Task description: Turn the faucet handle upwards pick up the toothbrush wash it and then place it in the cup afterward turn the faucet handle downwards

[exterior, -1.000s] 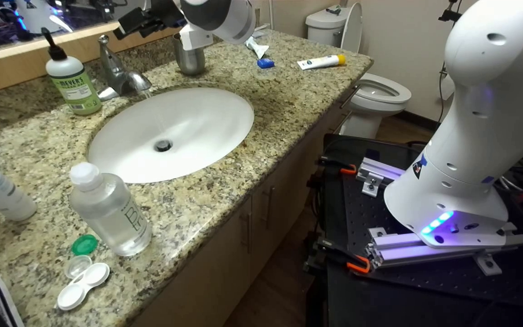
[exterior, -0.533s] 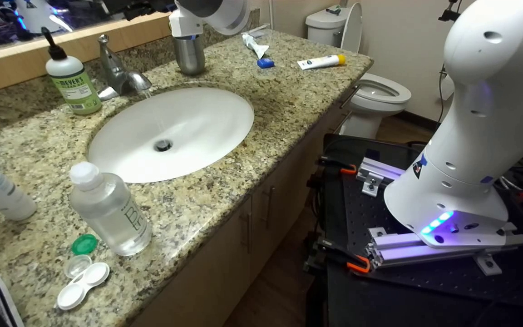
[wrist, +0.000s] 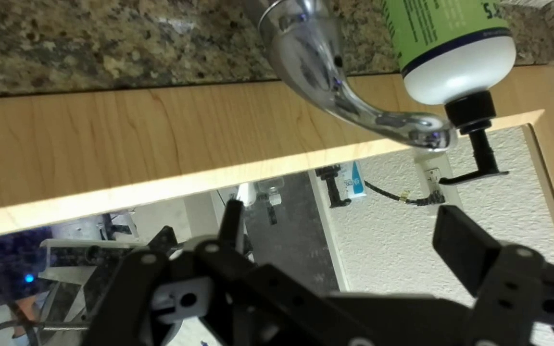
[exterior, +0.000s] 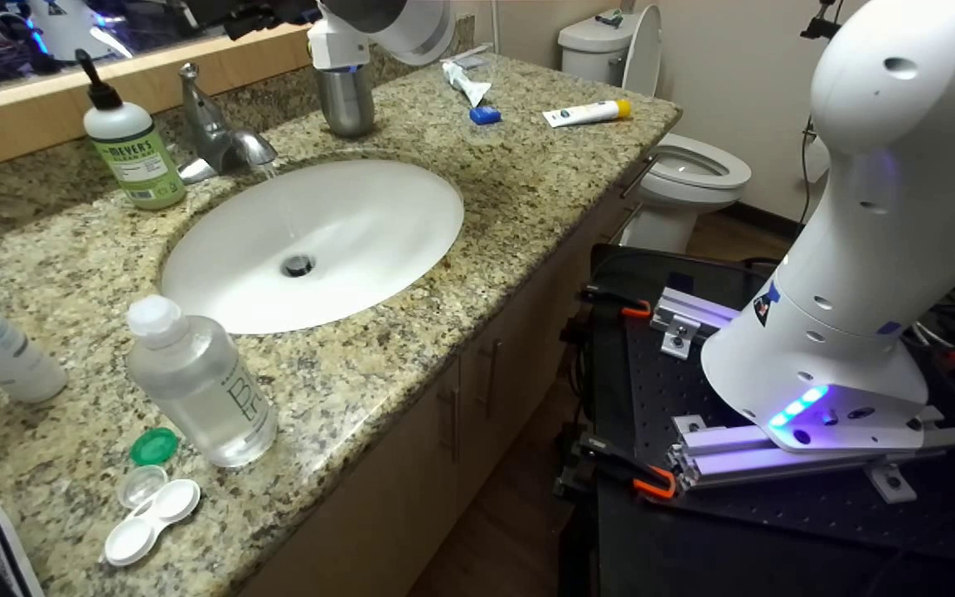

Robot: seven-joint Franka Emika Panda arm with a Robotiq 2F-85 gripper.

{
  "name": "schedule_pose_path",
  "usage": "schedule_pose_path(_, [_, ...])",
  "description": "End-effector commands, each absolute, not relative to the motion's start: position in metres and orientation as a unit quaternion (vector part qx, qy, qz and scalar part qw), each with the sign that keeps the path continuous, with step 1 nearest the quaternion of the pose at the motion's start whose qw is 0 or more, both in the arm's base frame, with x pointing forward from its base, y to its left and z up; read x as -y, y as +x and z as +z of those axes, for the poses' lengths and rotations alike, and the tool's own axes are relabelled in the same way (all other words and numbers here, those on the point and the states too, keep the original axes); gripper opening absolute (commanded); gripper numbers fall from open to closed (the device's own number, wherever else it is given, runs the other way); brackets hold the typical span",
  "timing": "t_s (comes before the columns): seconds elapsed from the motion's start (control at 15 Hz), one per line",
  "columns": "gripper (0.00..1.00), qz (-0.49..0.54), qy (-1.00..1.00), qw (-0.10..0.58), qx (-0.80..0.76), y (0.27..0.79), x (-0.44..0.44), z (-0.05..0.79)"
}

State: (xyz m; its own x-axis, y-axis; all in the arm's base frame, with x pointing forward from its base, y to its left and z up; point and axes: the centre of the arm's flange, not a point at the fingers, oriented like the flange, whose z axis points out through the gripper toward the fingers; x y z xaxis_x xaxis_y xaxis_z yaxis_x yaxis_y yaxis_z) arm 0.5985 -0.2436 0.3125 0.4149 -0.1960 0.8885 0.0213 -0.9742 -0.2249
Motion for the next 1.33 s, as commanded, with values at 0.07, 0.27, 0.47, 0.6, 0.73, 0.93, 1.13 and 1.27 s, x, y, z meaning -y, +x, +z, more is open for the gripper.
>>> schedule_pose_path(0.07, [1.00, -0.534, -0.838, 0.101, -0.049, 0.596, 0.242, 0.307])
schedule_pose_path(0.27, [1.00, -0.533, -0.839, 0.101, -0.048, 0.596, 0.241, 0.305])
schedule_pose_path(0.47, [1.00, -0.522, -0.847, 0.090, -0.041, 0.596, 0.242, 0.297])
schedule_pose_path(0.6, [1.00, -0.511, -0.855, 0.079, -0.033, 0.591, 0.244, 0.282])
schedule_pose_path(0.73, [1.00, -0.504, -0.860, 0.070, -0.028, 0.589, 0.246, 0.272])
schedule_pose_path(0.93, [1.00, -0.502, -0.861, 0.075, -0.030, 0.587, 0.246, 0.269])
schedule_pose_path(1.13, [1.00, -0.529, -0.843, 0.095, -0.024, 0.585, 0.235, 0.287])
schedule_pose_path(1.27, [1.00, -0.554, -0.826, 0.104, -0.012, 0.592, 0.222, 0.302])
